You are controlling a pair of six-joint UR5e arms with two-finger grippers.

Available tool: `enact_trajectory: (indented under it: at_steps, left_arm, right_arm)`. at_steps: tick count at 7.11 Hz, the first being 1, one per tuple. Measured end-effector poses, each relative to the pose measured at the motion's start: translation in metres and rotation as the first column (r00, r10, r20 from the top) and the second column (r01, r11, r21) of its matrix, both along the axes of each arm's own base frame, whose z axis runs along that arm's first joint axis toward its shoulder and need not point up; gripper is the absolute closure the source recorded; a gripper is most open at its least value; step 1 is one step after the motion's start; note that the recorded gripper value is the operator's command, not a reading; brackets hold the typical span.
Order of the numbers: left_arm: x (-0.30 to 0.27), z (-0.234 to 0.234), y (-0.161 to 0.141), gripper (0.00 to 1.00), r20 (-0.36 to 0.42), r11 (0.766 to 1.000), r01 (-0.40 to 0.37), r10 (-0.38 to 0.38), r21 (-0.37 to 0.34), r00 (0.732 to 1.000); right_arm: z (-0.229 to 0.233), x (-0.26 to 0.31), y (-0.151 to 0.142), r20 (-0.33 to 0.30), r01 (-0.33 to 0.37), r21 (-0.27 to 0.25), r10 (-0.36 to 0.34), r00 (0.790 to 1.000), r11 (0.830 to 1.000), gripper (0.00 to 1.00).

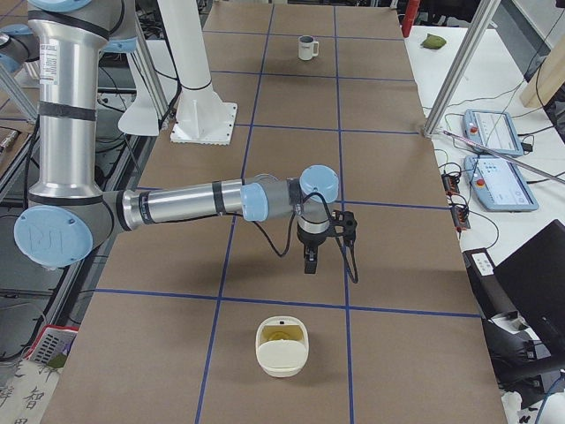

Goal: Left arm hands cup to right arm to dump lemon

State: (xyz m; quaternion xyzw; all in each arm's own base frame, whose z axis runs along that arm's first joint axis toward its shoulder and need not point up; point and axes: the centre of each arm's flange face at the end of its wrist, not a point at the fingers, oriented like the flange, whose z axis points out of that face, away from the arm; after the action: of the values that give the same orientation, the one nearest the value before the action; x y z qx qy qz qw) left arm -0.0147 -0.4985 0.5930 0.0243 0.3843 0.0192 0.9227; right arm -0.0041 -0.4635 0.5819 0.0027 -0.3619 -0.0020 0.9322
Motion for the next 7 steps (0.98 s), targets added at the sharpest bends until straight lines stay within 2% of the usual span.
enact_trajectory:
  at_steps: [7]
  left_arm:
    - [0.0008,0.0001,-0.0046,0.0,-0.004,1.0,-0.005,0.005,-0.004,1.0]
  right_arm:
    - [0.005,-0.0006,-0.0033,0.003,0.004,0.019,-0.004,1.0,1.0,0.0]
